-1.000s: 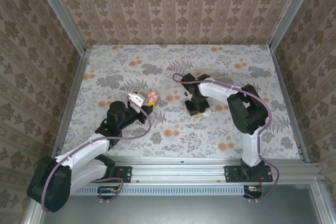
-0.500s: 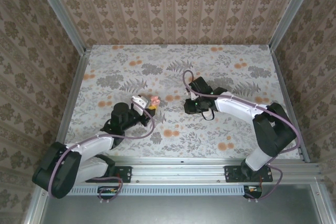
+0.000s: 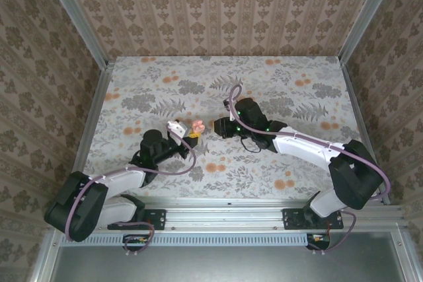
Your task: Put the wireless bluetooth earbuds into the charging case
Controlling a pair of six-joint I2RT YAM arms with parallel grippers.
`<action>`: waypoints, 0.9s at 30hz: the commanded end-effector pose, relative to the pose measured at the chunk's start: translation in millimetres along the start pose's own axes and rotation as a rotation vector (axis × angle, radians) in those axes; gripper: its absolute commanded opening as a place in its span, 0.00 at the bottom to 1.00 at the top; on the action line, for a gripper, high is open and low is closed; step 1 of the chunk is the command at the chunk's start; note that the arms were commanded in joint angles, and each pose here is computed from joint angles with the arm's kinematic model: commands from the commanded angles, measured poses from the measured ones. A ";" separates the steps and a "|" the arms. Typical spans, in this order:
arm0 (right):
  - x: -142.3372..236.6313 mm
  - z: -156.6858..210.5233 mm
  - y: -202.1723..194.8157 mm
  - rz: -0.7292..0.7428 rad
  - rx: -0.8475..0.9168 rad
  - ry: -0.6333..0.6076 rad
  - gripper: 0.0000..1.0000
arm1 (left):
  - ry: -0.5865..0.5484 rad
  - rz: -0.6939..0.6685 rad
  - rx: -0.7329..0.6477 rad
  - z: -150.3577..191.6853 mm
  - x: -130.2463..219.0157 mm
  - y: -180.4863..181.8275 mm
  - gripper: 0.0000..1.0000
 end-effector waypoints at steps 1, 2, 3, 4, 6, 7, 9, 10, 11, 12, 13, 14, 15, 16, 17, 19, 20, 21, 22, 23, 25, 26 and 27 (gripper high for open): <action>8.6 -14.5 22.8 -0.089 0.022 -0.090 0.19 | -0.044 0.014 -0.038 -9.2 3.0 -1.7 0.06; 9.2 -14.9 25.6 -0.097 0.026 -0.098 0.19 | -0.044 0.013 -0.039 -9.6 3.4 -1.7 0.06; 10.0 -15.5 28.6 -0.107 0.031 -0.104 0.19 | -0.044 0.009 -0.039 -9.9 3.8 -1.4 0.06; 10.4 -16.6 31.2 -0.113 0.034 -0.111 0.19 | -0.046 0.007 -0.040 -10.9 4.4 -1.3 0.06; 11.6 -17.5 35.9 -0.125 0.041 -0.123 0.19 | -0.051 0.006 -0.041 -12.5 5.1 -1.3 0.06; 11.9 -17.2 38.3 -0.127 0.045 -0.132 0.19 | -0.055 0.007 -0.041 -13.7 5.4 -1.5 0.06; 12.7 -17.7 41.6 -0.131 0.051 -0.157 0.19 | -0.059 0.011 -0.043 -15.9 5.7 -1.7 0.06; 12.0 -17.9 43.1 -0.135 0.052 -0.164 0.19 | -0.059 0.009 -0.043 -16.9 5.8 -1.5 0.06; 11.5 -19.0 43.5 -0.133 0.052 -0.170 0.19 | -0.062 0.008 -0.043 -17.5 6.2 -1.4 0.06; 10.3 -18.6 44.7 -0.134 0.054 -0.170 0.19 | -0.064 0.007 -0.045 -18.3 6.5 -1.4 0.06; 9.5 -19.1 45.5 -0.136 0.054 -0.172 0.19 | -0.068 0.006 -0.047 -19.2 6.9 -1.4 0.06; 8.3 -19.6 46.1 -0.139 0.056 -0.172 0.19 | -0.069 0.005 -0.046 -19.7 7.0 -1.5 0.06; 7.9 -20.6 47.6 -0.142 0.056 -0.173 0.19 | -0.069 0.004 -0.046 -19.7 7.3 -1.3 0.06; 6.8 -21.5 48.5 -0.144 0.055 -0.174 0.19 | -0.072 0.004 -0.046 -20.6 7.3 -1.2 0.06; 5.5 -21.1 48.7 -0.144 0.056 -0.172 0.19 | -0.071 0.005 -0.045 -20.2 7.5 -1.5 0.06; 3.5 -21.4 49.6 -0.145 0.058 -0.172 0.19 | -0.072 0.005 -0.045 -20.6 7.9 -1.5 0.06; 2.0 -21.4 49.1 -0.142 0.057 -0.172 0.19 | -0.073 0.004 -0.046 -21.5 8.3 -1.5 0.06; 1.0 -20.9 48.6 -0.140 0.057 -0.171 0.19 | -0.074 0.004 -0.046 -21.8 8.5 -1.5 0.06; 0.0 -21.1 50.0 -0.142 0.058 -0.170 0.19 | -0.078 0.003 -0.048 -22.9 9.2 -1.7 0.06; -0.9 -21.4 50.3 -0.142 0.058 -0.170 0.19 | -0.080 0.002 -0.049 -23.9 9.7 -1.6 0.06; -2.7 -21.3 51.3 -0.146 0.062 -0.166 0.19 | -0.084 -0.004 -0.052 -25.7 10.6 -1.2 0.06; -4.1 -19.9 51.5 -0.144 0.063 -0.160 0.19 | -0.086 -0.007 -0.053 -26.4 11.1 -1.1 0.06; -4.8 -19.9 51.9 -0.146 0.064 -0.159 0.19 | -0.088 -0.009 -0.055 -27.3 11.8 -0.9 0.06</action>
Point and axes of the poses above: each hand's point on the last joint's axis, 136 mm out from that joint toward the fingers, its own x axis back along the fingers, its own y axis along the line the jaws close on, z = x × y, the point moved 6 cm from there along x, back along the fingers, and after that the axes turned 6 degrees about -x, right-handed, at the moved point
